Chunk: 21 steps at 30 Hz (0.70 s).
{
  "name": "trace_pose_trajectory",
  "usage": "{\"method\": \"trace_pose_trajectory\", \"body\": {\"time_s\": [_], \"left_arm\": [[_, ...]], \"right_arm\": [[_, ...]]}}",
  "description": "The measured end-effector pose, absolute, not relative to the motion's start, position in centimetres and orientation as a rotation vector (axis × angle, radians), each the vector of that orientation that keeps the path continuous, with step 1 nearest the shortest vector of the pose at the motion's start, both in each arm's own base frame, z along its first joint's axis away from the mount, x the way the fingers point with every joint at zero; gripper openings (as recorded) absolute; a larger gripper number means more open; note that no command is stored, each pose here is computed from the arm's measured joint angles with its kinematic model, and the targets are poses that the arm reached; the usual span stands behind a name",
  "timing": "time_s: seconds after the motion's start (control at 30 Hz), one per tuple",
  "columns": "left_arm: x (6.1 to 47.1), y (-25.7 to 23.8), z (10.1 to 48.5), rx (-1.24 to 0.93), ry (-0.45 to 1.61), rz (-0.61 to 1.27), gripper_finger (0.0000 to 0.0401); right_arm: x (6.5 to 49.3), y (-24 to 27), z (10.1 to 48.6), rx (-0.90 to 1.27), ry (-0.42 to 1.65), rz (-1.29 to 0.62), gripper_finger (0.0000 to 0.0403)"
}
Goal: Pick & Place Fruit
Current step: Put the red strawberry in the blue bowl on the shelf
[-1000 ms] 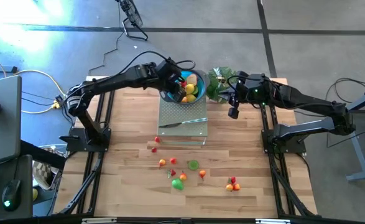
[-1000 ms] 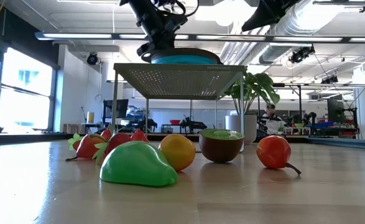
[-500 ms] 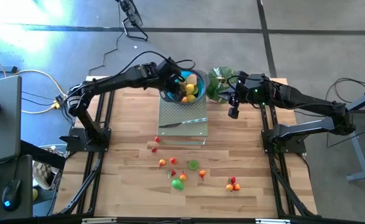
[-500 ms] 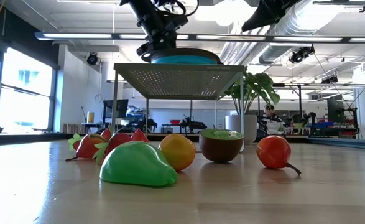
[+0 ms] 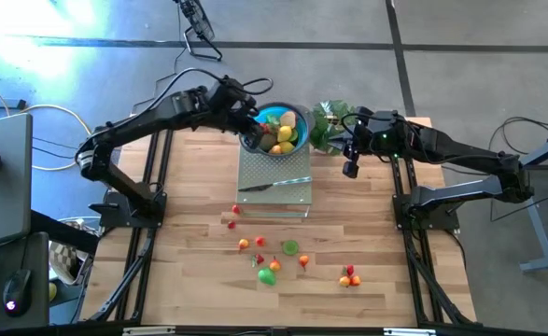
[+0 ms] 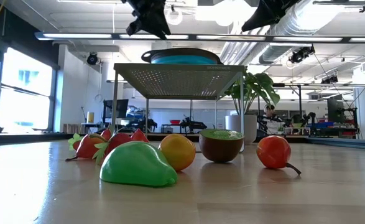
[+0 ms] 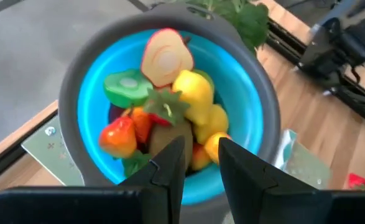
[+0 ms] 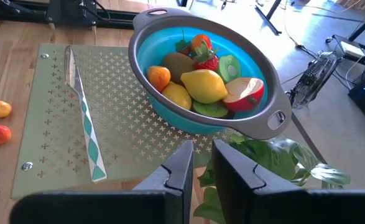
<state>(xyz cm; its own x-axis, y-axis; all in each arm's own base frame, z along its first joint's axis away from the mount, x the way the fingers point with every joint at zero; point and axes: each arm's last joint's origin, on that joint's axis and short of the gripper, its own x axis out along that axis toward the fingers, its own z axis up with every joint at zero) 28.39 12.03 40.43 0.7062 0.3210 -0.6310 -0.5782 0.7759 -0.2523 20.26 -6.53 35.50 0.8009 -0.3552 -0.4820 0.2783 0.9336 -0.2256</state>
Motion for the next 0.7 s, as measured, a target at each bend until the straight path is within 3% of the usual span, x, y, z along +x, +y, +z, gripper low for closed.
{"method": "trace_pose_trajectory", "body": {"time_s": [0.7], "left_arm": [[28.7, 5.7, 41.0, -0.329, 0.682, 0.307, 0.0094]], "right_arm": [[20.3, -6.5, 35.5, -0.104, 0.536, -0.353, 0.0052]]}}
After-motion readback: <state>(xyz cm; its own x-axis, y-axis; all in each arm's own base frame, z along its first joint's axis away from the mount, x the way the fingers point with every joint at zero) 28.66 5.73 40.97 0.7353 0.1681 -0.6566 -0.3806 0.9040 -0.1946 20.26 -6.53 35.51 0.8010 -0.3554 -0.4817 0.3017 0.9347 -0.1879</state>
